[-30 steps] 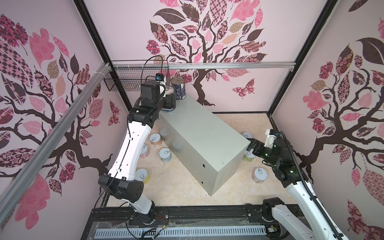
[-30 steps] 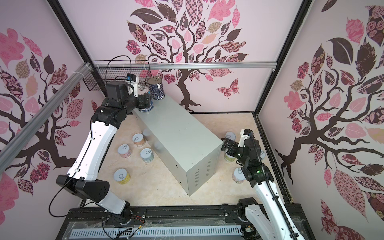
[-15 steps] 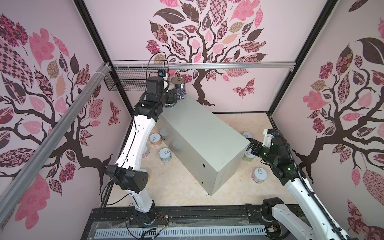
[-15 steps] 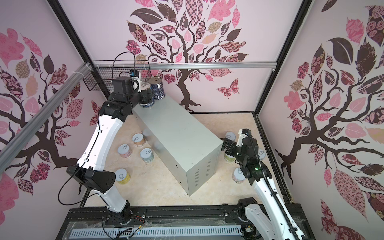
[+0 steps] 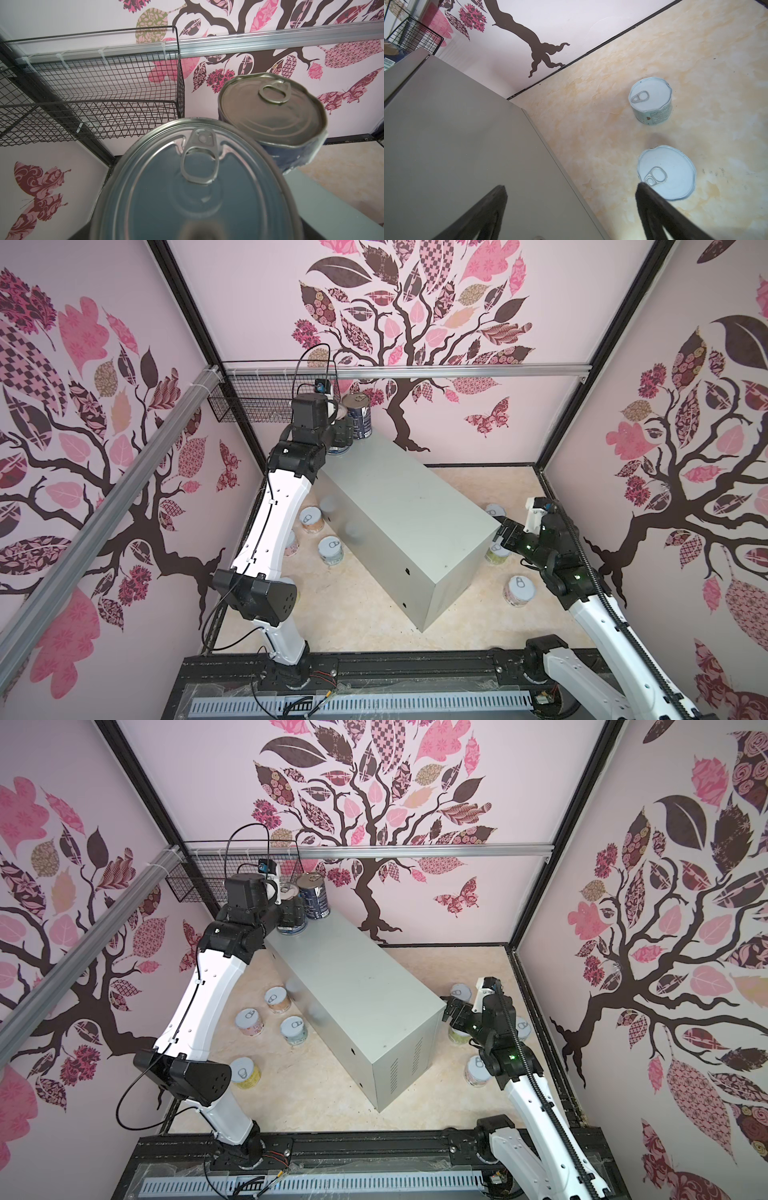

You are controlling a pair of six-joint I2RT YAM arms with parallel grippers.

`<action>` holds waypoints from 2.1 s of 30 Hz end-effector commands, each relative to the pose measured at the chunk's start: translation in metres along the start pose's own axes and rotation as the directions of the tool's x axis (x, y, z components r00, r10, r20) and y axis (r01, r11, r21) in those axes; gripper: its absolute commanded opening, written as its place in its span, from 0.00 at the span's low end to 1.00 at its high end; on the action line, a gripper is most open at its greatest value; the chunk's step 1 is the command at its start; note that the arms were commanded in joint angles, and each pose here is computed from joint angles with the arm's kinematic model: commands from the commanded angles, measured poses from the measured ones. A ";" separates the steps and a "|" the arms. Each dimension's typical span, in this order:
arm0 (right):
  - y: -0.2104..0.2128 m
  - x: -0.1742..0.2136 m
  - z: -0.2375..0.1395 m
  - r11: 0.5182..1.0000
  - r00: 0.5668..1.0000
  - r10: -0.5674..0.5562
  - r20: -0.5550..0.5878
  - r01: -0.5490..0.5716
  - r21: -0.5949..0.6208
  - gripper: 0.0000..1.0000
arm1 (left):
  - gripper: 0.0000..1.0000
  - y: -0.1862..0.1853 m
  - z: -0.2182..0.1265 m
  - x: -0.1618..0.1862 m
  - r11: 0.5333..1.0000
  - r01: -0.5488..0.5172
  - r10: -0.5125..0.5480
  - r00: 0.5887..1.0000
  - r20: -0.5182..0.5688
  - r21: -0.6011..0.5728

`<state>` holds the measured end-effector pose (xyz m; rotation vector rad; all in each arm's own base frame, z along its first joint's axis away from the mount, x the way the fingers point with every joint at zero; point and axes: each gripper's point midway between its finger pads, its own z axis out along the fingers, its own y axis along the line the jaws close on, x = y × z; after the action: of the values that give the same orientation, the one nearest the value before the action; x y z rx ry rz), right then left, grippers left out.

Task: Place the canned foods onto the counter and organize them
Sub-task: 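Release the blue-labelled can and raise the left gripper off it, then withdraw the left gripper to the floor cans while the right gripper lowers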

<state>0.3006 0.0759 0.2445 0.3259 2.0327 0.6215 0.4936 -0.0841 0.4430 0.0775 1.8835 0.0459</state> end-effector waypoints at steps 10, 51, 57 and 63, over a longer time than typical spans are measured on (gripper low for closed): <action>0.017 -0.013 -0.006 1.000 1.000 -0.001 0.005 0.001 -0.024 1.00 | 0.98 0.021 -0.030 -0.005 0.998 -0.001 0.002 1.000 0.024 -0.061; -0.050 0.017 0.017 0.966 0.999 0.036 -0.037 -0.026 0.257 1.00 | 0.98 0.051 -0.171 0.166 0.902 0.409 -0.428 0.891 -0.153 -0.141; -0.069 0.032 0.028 0.951 0.998 0.042 -0.057 -0.022 0.307 1.00 | 0.98 0.031 -0.168 0.212 0.907 0.413 -0.418 0.866 -0.275 -0.079; -0.093 0.044 0.040 0.926 0.995 0.039 -0.090 -0.002 0.377 1.00 | 0.98 0.020 -0.155 0.252 0.887 0.453 -0.453 0.818 -0.355 -0.090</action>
<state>0.3110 0.0388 0.1523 0.5395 2.2427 0.3085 0.2676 -0.0390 0.2670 -0.3796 2.2177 -0.2352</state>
